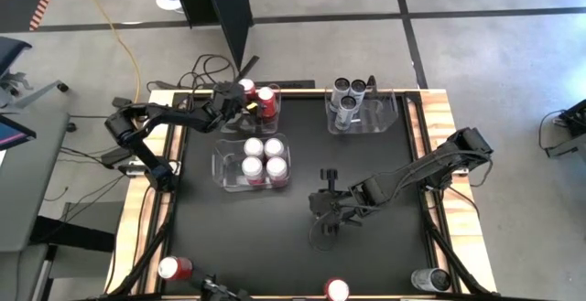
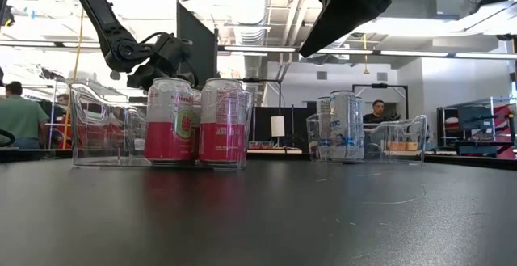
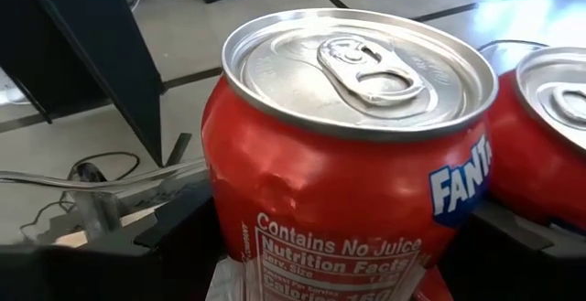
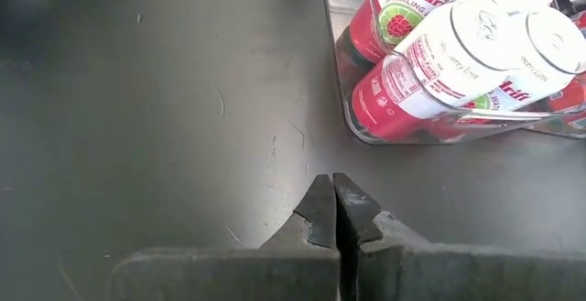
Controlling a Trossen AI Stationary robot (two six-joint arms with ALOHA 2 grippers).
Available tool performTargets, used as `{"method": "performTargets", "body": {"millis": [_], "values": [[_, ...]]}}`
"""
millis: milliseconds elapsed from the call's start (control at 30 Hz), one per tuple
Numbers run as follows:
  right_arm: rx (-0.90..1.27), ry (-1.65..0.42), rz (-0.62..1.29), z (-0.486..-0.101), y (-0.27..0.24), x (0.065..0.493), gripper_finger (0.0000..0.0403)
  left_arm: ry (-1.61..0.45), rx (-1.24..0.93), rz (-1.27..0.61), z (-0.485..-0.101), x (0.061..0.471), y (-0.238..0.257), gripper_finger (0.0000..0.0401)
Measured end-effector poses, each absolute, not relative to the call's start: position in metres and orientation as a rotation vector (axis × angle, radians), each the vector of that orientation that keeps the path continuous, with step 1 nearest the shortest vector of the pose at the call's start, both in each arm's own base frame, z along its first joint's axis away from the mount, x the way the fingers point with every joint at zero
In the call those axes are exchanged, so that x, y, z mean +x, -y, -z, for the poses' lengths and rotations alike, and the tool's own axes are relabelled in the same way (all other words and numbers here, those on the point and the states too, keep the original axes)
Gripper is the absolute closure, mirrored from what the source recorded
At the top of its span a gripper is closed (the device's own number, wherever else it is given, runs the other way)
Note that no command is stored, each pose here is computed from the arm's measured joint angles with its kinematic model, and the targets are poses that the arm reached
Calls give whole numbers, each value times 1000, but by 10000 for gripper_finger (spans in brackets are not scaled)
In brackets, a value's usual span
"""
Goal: Sort soda cans
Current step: Put the top orange soda can into the top left transparent bin
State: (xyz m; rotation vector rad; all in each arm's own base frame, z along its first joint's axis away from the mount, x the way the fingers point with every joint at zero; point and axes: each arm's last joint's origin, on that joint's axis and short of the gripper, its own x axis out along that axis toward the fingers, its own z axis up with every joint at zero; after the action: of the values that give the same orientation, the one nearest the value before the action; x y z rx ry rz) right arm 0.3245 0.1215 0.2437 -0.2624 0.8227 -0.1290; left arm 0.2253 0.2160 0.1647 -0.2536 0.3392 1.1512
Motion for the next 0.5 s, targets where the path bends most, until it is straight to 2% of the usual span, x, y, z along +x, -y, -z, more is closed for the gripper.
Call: {"method": "performTargets", "body": {"millis": [500], "values": [[-258, -823, 130, -244, -122, 324, 400, -342, -245, -1120, -167, 226, -215, 71]]}}
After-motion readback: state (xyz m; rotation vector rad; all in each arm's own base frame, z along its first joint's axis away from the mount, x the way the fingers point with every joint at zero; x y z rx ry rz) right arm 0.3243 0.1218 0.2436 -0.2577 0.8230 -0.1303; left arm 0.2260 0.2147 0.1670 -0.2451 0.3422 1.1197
